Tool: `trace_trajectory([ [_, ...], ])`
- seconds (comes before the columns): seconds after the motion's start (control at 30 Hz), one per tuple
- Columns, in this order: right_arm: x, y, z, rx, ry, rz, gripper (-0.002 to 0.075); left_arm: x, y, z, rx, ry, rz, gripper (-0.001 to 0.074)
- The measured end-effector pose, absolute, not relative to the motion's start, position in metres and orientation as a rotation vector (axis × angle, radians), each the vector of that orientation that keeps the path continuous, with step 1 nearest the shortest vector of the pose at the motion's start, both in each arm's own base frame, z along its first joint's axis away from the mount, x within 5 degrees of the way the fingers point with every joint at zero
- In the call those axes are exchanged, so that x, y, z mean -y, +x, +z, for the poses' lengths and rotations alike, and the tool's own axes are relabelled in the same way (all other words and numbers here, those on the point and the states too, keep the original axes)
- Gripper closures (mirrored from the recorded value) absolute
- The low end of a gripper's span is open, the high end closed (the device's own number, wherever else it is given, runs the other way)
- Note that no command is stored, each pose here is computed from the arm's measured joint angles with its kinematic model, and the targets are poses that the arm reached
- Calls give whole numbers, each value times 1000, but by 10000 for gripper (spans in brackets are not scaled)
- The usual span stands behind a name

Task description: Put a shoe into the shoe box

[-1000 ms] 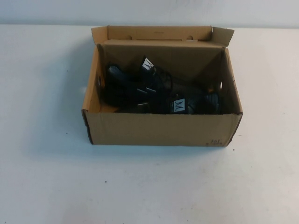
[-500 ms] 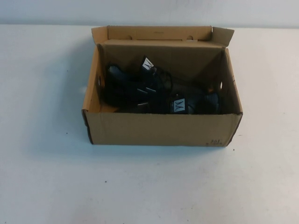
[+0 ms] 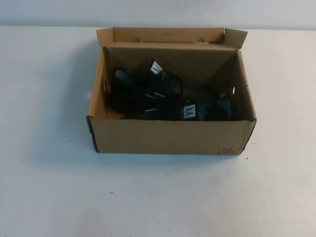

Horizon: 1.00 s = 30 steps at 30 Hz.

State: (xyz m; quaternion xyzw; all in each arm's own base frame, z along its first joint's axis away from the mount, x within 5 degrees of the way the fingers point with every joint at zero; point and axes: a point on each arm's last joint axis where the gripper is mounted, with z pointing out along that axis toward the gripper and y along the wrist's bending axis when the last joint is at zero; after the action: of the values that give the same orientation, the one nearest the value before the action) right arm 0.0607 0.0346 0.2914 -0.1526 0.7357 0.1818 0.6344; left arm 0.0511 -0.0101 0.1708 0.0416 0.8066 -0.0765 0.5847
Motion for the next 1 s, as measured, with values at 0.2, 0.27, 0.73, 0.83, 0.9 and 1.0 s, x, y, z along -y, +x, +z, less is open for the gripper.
trace_trajectory([
  [0.2, -35, 61, 291, -1682, -349, 416, 742, 10, 51, 171, -1882, 97, -179, 736],
  [0.27, -35, 61, 291, -1682, -349, 416, 742, 10, 51, 171, -1882, 97, -179, 736],
  [0.73, -14, 46, 254, -1556, -130, 221, 742, 10, 51, 171, -1882, 96, -181, 736],
  [0.83, -11, 49, 227, -1595, -72, 175, 742, 10, 51, 171, -1882, 96, -181, 736],
  [0.9, -9, 52, 213, -1633, -44, 144, 742, 10, 51, 171, -1882, 96, -181, 736],
  [1.0, -7, 54, 202, -1665, -43, 91, 742, 10, 51, 171, -1882, 96, -181, 736],
])
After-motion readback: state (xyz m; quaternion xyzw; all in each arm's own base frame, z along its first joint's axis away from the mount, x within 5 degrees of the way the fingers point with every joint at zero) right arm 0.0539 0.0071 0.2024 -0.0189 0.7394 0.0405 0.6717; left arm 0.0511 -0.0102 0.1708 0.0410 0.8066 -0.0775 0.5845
